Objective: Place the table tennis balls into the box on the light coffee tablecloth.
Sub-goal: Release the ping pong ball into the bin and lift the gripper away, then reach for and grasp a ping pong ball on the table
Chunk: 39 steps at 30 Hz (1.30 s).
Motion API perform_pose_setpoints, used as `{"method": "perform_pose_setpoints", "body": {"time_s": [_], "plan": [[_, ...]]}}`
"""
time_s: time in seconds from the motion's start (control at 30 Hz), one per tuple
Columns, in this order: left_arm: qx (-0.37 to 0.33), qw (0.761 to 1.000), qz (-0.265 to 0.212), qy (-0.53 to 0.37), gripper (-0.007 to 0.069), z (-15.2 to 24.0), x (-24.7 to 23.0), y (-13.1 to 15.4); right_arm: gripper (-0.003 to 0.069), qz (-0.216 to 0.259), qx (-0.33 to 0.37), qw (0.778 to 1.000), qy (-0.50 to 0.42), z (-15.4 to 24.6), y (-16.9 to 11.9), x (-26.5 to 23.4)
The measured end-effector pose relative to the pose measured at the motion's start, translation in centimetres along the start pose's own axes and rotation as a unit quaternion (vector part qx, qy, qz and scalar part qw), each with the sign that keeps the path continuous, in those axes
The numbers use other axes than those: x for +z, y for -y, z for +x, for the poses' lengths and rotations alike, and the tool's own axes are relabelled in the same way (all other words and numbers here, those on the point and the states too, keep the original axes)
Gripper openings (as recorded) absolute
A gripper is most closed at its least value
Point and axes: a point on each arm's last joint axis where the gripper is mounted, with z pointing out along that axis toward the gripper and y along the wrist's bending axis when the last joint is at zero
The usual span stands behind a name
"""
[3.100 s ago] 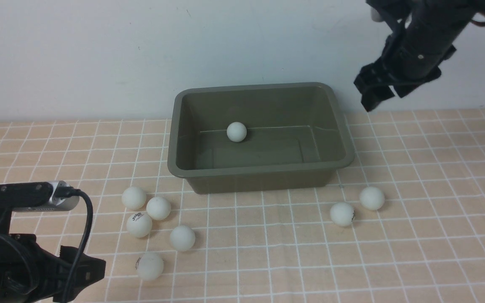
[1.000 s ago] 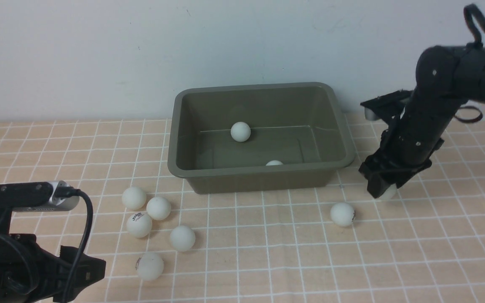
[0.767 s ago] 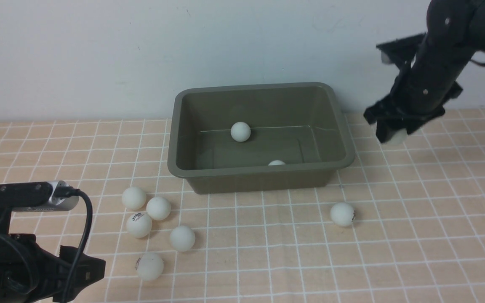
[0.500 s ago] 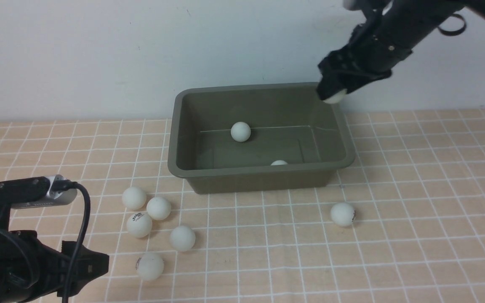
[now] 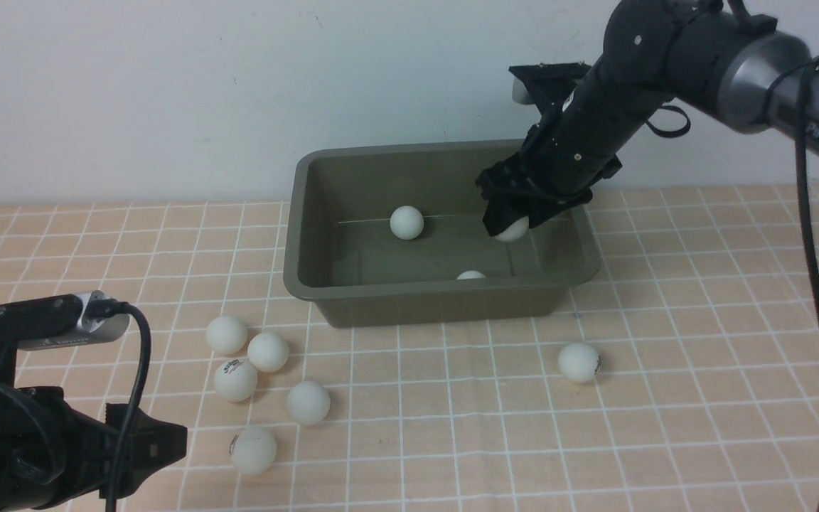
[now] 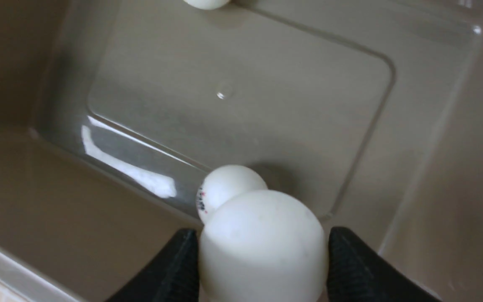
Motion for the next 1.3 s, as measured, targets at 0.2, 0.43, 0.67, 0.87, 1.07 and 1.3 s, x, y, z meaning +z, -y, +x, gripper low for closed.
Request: {"method": "perform_pose_setpoints", "body": {"time_s": [0.2,0.43,0.67,0.87,1.07,1.3], "plan": [[0.000,1.000,0.000,0.000,0.0406,0.0,0.0,0.0,0.0402,-0.003,0.000,1.000,0.004,-0.1,-0.1,0.0],[0.001,1.000,0.000,0.000,0.0406,0.0,0.0,0.0,0.0559,-0.008,-0.003,1.000,0.002,0.0,-0.1,0.0],[0.001,1.000,0.000,0.000,0.0406,0.0,0.0,0.0,0.0571,-0.012,-0.018,1.000,0.019,-1.4,-1.0,-2.8],[0.001,1.000,0.002,-0.002,0.0406,0.0,0.0,0.0,0.0572,0.001,-0.022,0.997,0.080,-2.5,-2.1,-8.0],[0.003,1.000,0.004,-0.004,0.0406,0.1,0.0,0.1,0.0572,0.025,-0.009,0.992,0.121,-1.8,-3.1,-13.4],[0.009,1.000,0.008,-0.009,0.0406,0.2,0.0,0.1,0.0572,0.032,-0.006,0.994,0.102,2.1,-3.8,-16.5]]}}
